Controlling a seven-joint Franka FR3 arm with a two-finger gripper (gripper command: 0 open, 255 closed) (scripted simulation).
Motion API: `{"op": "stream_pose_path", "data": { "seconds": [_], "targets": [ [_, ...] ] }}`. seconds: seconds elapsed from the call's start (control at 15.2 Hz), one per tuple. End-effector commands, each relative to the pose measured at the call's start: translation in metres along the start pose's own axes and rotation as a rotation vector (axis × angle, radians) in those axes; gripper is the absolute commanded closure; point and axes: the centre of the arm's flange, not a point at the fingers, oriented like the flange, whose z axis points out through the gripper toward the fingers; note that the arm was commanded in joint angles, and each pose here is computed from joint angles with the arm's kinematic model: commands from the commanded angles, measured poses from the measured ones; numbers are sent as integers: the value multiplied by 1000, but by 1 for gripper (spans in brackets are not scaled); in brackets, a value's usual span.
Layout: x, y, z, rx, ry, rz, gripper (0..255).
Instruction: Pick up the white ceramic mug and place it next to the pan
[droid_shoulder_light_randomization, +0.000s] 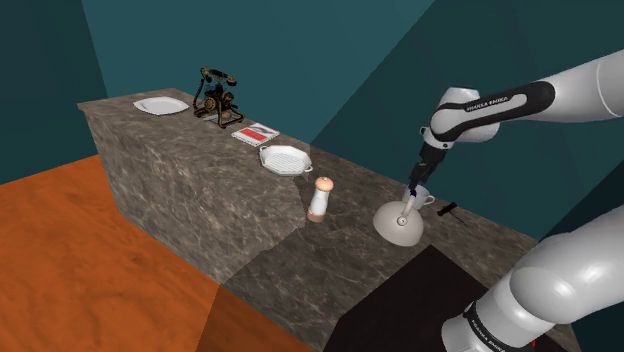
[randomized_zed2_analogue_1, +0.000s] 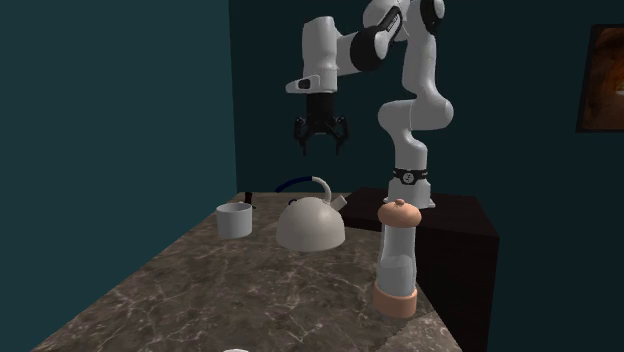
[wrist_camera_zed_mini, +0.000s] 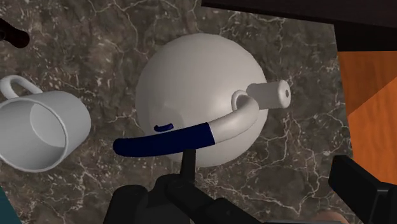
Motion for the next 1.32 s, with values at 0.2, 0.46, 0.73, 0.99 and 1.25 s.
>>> {"op": "stream_pose_path", "data": {
  "seconds": [0.2, 0.46, 0.73, 0.99, 1.25],
  "targets": [
    [13, 50, 38, -20, -4, -10, 0],
    [24, 91, 68, -34, -8, -17, 0],
    [34, 132, 96, -48, -12, -24, 0],
    [45, 173, 125, -63, -15, -31, 0],
    [53, 203, 150, -73, -18, -36, 0]
  ]
}}
